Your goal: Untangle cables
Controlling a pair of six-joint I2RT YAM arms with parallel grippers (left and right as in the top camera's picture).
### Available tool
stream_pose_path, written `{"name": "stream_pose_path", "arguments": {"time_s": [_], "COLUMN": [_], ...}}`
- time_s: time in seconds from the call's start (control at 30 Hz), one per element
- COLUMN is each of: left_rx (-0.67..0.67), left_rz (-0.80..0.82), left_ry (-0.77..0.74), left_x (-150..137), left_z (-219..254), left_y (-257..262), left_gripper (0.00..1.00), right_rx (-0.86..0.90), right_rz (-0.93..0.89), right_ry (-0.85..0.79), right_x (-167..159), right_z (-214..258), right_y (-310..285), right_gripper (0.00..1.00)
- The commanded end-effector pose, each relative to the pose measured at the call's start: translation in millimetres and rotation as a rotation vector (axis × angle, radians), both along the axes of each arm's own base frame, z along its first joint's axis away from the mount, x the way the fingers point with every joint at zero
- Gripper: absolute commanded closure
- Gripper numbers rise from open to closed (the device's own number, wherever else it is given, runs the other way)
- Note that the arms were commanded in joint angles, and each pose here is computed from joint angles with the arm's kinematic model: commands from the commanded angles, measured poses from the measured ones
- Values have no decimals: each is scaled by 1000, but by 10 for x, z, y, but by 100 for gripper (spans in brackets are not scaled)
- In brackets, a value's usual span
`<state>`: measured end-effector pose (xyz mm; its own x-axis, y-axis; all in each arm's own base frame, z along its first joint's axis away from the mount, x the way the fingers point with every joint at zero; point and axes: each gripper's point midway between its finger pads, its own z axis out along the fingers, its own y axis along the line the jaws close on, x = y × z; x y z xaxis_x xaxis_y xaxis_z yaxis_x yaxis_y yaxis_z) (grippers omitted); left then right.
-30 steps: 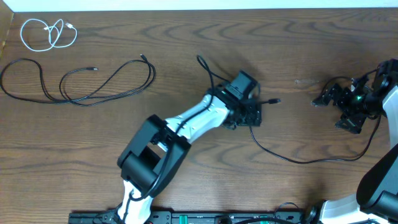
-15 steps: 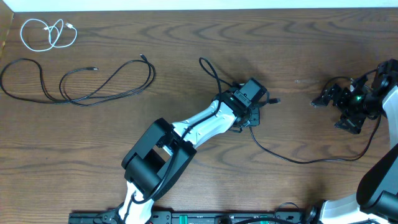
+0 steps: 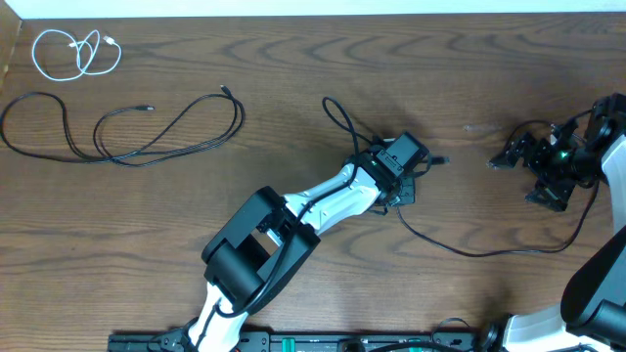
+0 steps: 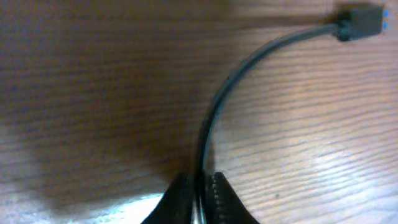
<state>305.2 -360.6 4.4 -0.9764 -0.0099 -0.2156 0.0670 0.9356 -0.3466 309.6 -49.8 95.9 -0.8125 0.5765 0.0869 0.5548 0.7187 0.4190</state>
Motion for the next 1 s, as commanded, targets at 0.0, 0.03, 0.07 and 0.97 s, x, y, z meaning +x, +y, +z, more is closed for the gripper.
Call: {"name": "stream_pose_path", "arguments": {"time_s": [0.0,0.03,0.07,0.97], "left_rx": [29,19,5,-287], "left_rz": [11,7,-8,186], "left_ry": [15,18,10,-533], "left_x": [2,3,18,591], "left_z": [-78,-21,77,3001], "left_y": [58,54,45,1622], "left_gripper": [92,93,92,93], "right_rx": [-1,-1,-1,313], "right_rz": [18,18,18,802], "right_ry": [-37,-37,-37,-603], "right_x": [54,54,54,363], "right_z": [92,92,92,647], "right_y": [18,18,19,1938], "right_gripper": [1,1,1,1]}}
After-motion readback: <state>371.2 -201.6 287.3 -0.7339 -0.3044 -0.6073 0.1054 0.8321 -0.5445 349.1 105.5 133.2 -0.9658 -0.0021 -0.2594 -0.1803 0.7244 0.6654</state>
